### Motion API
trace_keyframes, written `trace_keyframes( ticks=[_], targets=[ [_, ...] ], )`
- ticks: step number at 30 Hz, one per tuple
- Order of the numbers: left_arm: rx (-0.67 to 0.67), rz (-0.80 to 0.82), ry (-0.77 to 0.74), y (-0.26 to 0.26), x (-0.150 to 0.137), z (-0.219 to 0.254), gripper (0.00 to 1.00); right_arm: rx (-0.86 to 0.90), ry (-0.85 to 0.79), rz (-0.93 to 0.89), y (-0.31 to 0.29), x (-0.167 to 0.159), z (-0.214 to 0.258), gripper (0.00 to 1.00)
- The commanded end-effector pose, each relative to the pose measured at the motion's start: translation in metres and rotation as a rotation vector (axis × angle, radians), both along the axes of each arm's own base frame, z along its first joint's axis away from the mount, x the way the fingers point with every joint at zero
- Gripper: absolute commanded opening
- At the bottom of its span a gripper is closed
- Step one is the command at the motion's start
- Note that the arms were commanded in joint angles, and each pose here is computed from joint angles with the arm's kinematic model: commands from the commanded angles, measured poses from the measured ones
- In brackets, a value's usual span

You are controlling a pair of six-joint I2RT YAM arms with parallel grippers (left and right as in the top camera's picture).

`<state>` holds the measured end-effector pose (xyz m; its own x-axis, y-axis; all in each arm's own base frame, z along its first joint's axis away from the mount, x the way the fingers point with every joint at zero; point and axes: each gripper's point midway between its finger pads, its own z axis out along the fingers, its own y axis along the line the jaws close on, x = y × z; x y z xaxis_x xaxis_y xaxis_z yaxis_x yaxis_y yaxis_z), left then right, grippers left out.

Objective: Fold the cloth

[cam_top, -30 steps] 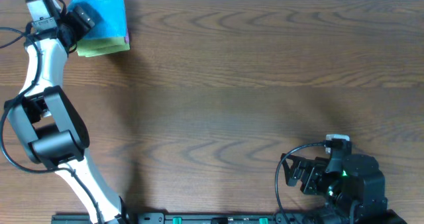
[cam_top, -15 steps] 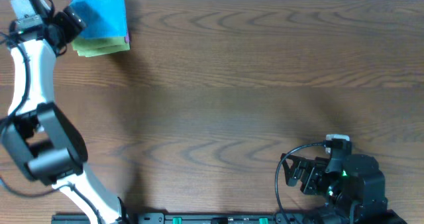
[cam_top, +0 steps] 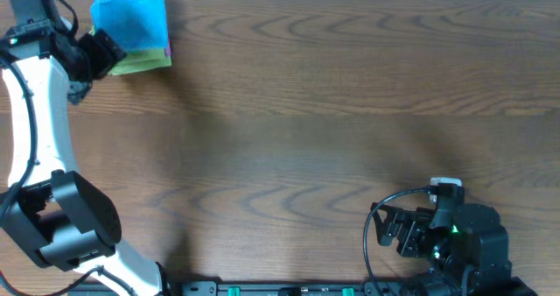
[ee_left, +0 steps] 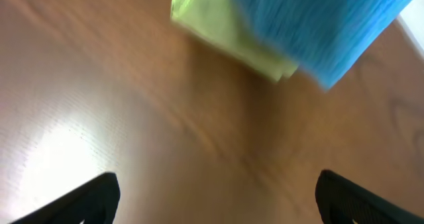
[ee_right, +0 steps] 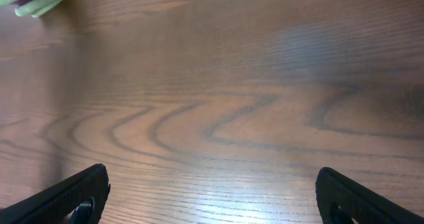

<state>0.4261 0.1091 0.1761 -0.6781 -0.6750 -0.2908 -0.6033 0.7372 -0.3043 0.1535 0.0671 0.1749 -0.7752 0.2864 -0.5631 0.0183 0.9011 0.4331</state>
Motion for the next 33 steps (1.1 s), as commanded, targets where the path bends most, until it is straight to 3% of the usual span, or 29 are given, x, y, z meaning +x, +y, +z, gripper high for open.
trace_keyframes(
  ticks=[1,7,14,24,29,33],
  targets=[
    [-0.023,-0.052,0.028,-0.018,-0.006,0.001,0.95,0.009,0.007,-0.013,-0.001,0.000,-0.001,0.99],
    [-0.274,-0.204,-0.016,-0.087,-0.003,0.013,0.95,0.009,0.006,-0.013,-0.001,0.000,-0.001,0.99],
    [-0.320,-0.245,0.001,-0.107,-0.007,0.015,0.96,0.009,0.006,-0.013,-0.001,0.000,-0.001,0.99],
    [0.012,-0.410,0.029,-0.141,-0.008,0.011,0.95,0.009,0.006,-0.013,-0.001,0.000,-0.001,0.99],
    [0.209,-0.466,-0.072,-0.150,-0.011,0.039,0.95,0.009,0.006,-0.013,-0.001,0.000,-0.001,0.99],
    [0.283,-0.520,-0.173,-0.156,-0.023,0.053,0.95,0.009,0.006,-0.013,-0.001,0.000,-0.001,0.99]
  ],
)
